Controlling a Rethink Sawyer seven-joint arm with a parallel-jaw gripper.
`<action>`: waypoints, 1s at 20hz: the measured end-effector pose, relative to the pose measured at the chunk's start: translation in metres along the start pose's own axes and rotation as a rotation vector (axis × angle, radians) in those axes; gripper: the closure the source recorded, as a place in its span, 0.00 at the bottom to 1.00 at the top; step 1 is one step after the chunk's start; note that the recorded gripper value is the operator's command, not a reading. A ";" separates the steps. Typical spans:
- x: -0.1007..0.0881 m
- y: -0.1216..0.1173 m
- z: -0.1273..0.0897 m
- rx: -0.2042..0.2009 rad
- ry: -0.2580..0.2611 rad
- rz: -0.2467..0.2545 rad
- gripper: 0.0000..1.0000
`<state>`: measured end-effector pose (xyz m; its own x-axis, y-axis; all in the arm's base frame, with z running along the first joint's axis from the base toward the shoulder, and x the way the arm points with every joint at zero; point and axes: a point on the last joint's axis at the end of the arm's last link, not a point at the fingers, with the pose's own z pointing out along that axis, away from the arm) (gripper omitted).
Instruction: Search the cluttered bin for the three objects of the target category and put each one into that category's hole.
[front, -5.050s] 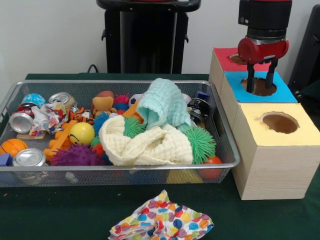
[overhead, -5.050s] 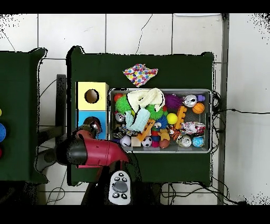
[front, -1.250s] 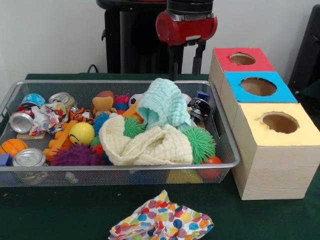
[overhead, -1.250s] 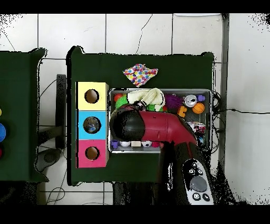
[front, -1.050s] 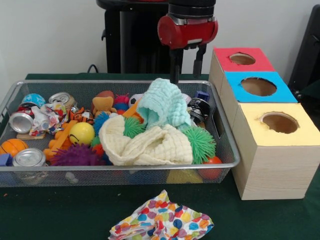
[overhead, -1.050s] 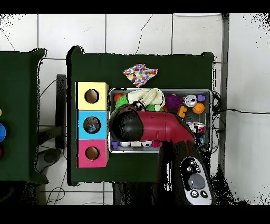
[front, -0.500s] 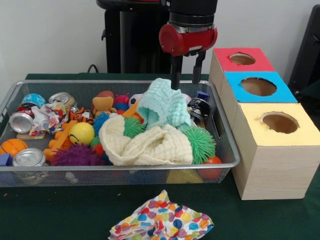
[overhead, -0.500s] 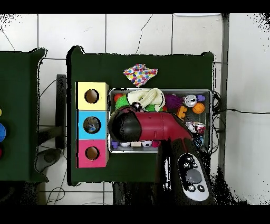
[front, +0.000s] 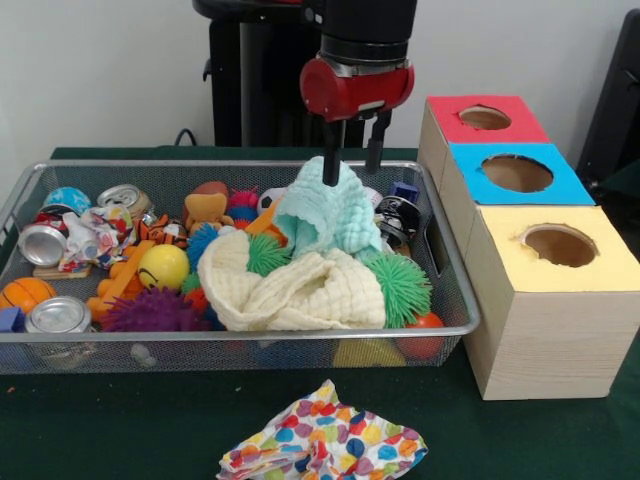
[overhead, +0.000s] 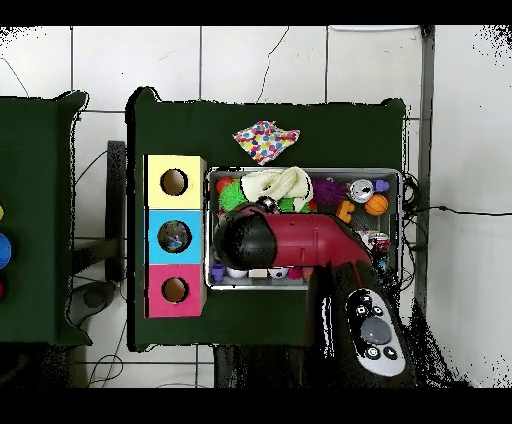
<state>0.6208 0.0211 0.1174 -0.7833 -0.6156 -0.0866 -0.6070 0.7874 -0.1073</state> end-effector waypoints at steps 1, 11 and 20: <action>0.002 -0.003 0.000 0.000 0.000 0.006 0.00; 0.015 -0.019 0.003 0.001 0.005 0.034 0.00; 0.020 -0.013 0.015 -0.017 0.020 0.028 0.00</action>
<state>0.6149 -0.0017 0.1025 -0.8025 -0.5926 -0.0695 -0.5868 0.8049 -0.0882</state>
